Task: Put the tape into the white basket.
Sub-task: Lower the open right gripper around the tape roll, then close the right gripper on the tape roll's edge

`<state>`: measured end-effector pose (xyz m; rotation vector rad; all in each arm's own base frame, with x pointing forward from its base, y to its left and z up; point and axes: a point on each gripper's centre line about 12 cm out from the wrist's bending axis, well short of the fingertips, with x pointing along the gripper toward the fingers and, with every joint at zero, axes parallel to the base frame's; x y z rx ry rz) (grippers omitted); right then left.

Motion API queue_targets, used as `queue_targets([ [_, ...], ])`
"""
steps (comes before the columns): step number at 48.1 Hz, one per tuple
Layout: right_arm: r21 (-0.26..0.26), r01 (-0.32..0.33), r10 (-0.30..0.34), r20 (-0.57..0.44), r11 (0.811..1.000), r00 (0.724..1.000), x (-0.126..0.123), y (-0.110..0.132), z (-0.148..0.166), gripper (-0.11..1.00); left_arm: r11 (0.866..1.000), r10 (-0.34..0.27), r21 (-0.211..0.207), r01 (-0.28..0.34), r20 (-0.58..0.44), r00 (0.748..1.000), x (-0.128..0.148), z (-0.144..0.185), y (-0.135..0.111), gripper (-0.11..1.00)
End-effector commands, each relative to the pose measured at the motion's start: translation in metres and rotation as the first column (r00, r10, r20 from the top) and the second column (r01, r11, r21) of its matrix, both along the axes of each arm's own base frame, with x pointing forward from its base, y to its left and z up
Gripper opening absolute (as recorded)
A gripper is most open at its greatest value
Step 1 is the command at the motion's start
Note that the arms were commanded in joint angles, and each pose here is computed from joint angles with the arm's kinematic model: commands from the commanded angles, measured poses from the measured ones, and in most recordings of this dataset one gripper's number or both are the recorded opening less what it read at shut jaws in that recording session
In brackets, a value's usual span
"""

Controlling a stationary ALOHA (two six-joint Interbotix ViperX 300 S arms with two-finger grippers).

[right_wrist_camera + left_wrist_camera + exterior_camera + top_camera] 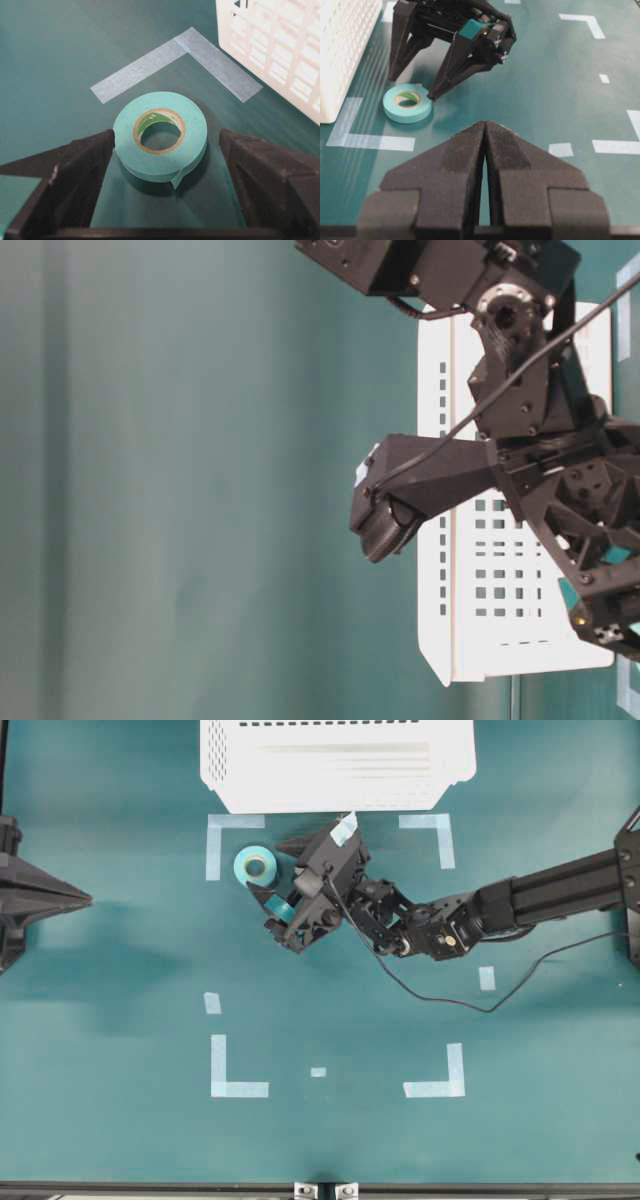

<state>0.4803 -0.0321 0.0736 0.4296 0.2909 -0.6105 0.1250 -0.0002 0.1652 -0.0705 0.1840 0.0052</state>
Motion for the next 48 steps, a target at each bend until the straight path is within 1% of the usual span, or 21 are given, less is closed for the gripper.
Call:
queue_targets([
  [1,-0.002,-0.003,0.003,0.035,1.0,0.999,0.006,0.0,0.013,0.95,1.0,0.003,0.0,-0.003,0.011,1.0,0.001,0.005,0.0,-0.11],
  [24,-0.013,-0.006,0.006,0.04,1.0,0.999,0.017,-0.003,0.008,0.95,1.0,0.005,0.0,-0.005,0.011,1.0,0.001,0.005,0.001,-0.11],
  [42,-0.005,0.008,-0.008,0.036,1.0,0.999,0.019,-0.008,0.002,0.95,1.0,0.003,0.002,-0.003,0.011,1.0,0.001,0.005,0.0,-0.11],
  [48,0.011,0.002,-0.002,0.024,1.0,1.0,0.021,-0.009,-0.001,0.95,1.0,0.003,0.002,-0.003,0.011,1.0,0.001,0.005,0.0,-0.11],
])
